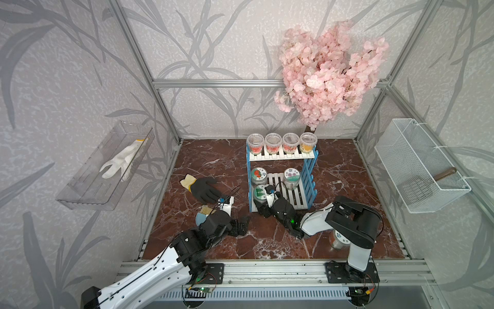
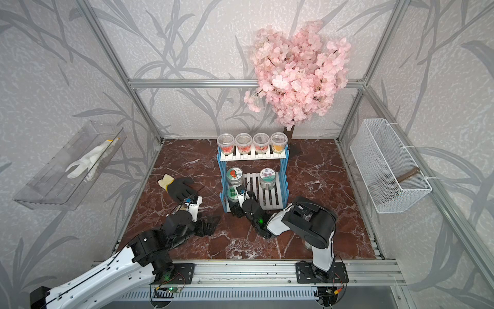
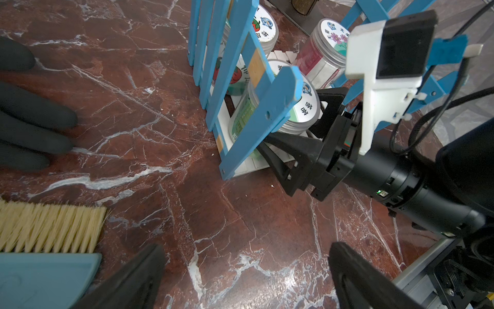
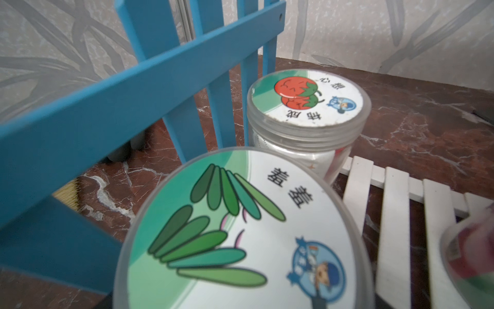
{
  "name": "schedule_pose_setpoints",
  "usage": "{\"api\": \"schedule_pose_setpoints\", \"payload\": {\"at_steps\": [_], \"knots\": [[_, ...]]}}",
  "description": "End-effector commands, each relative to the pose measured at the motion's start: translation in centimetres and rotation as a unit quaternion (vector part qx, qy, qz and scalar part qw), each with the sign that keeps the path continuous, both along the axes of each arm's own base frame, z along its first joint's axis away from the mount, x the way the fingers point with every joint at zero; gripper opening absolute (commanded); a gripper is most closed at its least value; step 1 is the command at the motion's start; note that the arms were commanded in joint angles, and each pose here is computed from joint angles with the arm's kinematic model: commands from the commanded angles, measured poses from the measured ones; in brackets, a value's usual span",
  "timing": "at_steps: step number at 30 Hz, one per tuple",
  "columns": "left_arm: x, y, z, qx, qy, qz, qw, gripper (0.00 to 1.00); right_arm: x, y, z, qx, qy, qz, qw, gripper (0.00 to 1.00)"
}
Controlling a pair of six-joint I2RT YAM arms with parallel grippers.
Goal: Place the seed container on the shelf
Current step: Place the seed jar on the shelf.
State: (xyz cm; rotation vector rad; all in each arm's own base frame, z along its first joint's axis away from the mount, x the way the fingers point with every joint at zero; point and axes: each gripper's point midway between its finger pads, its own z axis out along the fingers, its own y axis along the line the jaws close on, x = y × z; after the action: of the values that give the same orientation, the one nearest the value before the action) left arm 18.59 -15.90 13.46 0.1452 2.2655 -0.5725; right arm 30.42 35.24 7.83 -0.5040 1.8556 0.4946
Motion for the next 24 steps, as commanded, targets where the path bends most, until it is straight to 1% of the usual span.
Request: {"api": "schedule_pose_setpoints", "payload": {"at_steps": [1, 5, 11, 24], "knots": [[0.1, -0.1, -0.2, 0.0, -0.003, 0.0, 1.0, 1.0, 0.5, 1.1, 1.2, 0.022, -0.008, 0.007, 1.0, 0.82], [0.1, -0.1, -0.2, 0.0, -0.003, 0.001, 1.0, 1.0, 0.6, 1.4, 0.8, 0.016, -0.001, 0.009, 1.0, 0.83], [0.1, -0.1, -0.2, 0.001, -0.002, -0.001, 1.0, 1.0, 0.7, 0.4, 0.5, 0.012, -0.003, -0.01, 1.0, 0.88], [0.0, -0.2, -0.3, -0.002, 0.002, -0.003, 1.0, 1.0, 0.1, 0.3, 0.9, 0.015, 0.001, 0.002, 1.0, 0.93]]}}
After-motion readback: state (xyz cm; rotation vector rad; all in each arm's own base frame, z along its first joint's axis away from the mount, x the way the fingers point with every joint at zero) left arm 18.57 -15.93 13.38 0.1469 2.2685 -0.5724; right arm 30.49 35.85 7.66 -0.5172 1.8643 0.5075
